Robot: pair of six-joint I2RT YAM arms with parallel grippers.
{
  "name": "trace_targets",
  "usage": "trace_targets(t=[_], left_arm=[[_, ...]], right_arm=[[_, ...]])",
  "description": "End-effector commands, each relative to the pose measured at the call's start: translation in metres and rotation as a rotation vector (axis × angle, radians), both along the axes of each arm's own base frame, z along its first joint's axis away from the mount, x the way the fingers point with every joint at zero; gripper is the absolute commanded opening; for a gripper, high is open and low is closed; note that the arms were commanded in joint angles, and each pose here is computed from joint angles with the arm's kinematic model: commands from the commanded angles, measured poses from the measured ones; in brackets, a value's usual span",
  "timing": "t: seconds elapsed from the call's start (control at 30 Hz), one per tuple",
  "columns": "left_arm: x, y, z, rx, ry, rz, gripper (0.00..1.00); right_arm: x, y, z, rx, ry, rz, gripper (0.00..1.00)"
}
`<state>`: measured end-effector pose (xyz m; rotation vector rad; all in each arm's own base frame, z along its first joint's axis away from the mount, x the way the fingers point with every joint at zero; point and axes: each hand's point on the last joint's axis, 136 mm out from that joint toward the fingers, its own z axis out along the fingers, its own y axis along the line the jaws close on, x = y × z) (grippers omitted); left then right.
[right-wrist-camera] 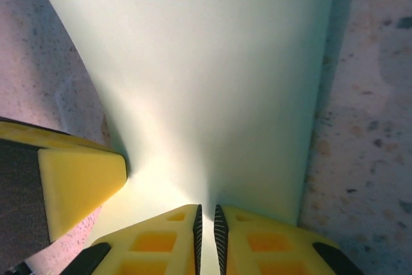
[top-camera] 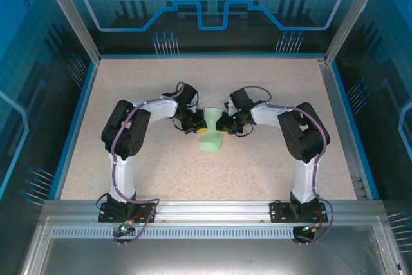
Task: Fold a paper plane with a square sheet of paper (pick it up from the middle)
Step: Fold the square sheet of paper in half at the center of the table.
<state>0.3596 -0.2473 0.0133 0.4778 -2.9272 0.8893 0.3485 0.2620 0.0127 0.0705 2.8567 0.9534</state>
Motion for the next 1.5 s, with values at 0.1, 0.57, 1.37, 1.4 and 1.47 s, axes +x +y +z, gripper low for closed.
trace_targets(t=[0.1, 0.57, 1.37, 1.4, 1.47], left_arm=[[-0.023, 0.019, -0.040, 0.122, 0.102, -0.005, 0.05], [-0.023, 0.019, -0.039, 0.123, 0.105, 0.002, 0.05], [-0.033, 0.025, -0.047, 0.144, 0.134, -0.006, 0.04], [-0.032, 0.024, -0.046, 0.143, 0.132, -0.005, 0.04], [-0.031, 0.024, -0.046, 0.142, 0.129, -0.005, 0.04]], right_arm=[[0.007, -0.038, 0.011, 0.010, -0.070, -0.049, 0.17], [0.031, 0.029, 0.034, 0.071, -0.124, 0.045, 0.13], [0.095, -0.048, 0.008, 0.057, -0.135, -0.175, 0.11], [0.097, -0.046, 0.019, 0.061, -0.155, -0.173, 0.11], [0.096, -0.042, 0.038, 0.065, -0.196, -0.161, 0.12]])
